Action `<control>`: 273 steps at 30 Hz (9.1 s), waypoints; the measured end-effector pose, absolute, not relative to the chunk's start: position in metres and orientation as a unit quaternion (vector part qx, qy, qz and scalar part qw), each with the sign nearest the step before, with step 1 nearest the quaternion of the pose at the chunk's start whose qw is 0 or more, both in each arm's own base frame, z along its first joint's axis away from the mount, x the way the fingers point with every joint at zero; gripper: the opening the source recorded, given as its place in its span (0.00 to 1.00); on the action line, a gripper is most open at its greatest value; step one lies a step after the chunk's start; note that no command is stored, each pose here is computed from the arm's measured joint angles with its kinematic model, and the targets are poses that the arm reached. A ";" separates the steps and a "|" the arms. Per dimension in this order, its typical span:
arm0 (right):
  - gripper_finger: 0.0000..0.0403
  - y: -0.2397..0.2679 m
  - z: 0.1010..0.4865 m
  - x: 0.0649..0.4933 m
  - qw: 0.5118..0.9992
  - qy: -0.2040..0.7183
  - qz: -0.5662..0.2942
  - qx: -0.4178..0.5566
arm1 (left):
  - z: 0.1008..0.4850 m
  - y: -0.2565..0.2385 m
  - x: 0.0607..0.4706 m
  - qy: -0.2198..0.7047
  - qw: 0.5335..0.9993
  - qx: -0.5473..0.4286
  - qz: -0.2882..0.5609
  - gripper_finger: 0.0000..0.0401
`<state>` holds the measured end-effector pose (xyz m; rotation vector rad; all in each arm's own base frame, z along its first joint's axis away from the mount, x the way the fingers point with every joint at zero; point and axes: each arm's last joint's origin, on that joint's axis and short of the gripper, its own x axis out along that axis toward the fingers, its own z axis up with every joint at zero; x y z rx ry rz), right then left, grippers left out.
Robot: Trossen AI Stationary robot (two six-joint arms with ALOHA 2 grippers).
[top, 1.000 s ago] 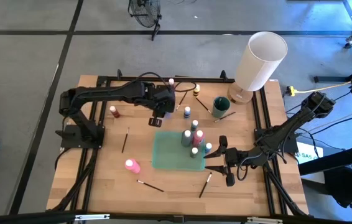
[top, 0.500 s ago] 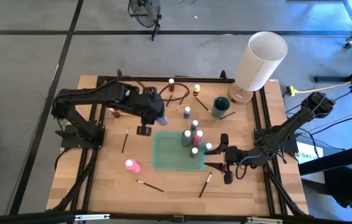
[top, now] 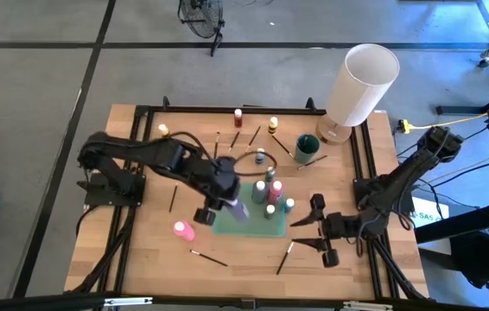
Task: Pick & Place Paint Supplies
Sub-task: Put the big blue paint bottle into the light green bin, then put the black eyeshadow brush into the green cup
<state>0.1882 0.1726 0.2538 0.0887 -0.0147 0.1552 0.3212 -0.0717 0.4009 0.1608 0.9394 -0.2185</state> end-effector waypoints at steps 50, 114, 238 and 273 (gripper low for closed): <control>0.45 0.302 0.301 0.202 0.980 -0.074 0.182 -0.043 | 0.292 -0.054 0.419 0.518 0.836 0.158 -0.091 0.29; 0.43 0.295 0.293 0.201 0.986 0.102 0.053 0.121 | 0.401 -0.092 0.283 0.528 0.844 0.091 -0.026 0.48; 0.67 0.177 0.142 0.284 0.465 0.513 -0.482 0.537 | 0.411 -0.214 0.165 0.442 0.863 0.237 -0.060 0.47; 0.67 0.179 0.145 0.291 0.503 0.516 -0.440 0.536 | 0.390 -0.213 0.165 0.461 0.837 0.289 -0.059 0.47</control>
